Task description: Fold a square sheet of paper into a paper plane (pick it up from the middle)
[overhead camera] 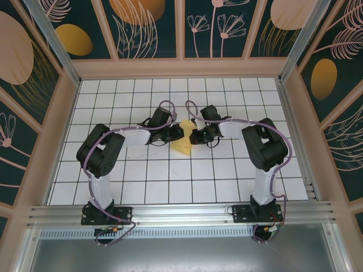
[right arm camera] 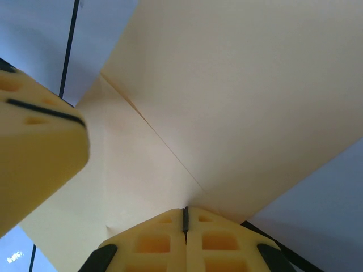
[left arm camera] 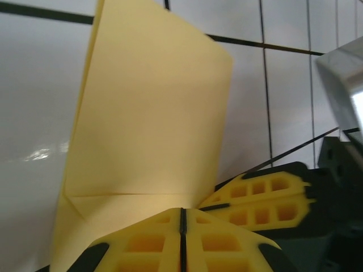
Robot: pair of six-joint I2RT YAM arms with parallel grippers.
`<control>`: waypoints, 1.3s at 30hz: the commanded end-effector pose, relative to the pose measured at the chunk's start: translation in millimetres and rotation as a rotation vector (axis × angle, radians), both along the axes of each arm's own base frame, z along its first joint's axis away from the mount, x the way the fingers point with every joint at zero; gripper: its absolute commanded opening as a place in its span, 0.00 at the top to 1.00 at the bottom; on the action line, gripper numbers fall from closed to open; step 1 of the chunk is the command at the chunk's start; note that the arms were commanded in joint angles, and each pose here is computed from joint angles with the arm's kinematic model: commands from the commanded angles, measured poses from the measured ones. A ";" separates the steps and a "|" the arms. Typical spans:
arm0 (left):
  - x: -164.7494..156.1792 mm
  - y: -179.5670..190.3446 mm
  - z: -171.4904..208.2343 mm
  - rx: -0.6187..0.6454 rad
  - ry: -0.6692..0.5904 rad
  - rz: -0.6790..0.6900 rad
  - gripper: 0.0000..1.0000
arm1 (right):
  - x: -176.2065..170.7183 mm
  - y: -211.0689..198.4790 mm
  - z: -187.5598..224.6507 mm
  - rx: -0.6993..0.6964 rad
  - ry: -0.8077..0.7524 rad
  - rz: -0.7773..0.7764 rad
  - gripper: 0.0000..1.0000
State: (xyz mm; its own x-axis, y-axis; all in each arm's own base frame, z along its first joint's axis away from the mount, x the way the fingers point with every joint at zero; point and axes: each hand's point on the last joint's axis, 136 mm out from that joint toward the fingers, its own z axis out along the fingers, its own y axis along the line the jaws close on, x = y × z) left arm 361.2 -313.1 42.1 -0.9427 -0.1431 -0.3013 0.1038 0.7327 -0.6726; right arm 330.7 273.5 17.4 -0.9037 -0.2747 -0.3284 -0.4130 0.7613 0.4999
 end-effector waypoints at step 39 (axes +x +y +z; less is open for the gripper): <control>-19.1 37.1 -67.7 0.202 0.156 0.140 0.95 | -52.2 36.7 13.1 0.092 0.137 0.046 0.91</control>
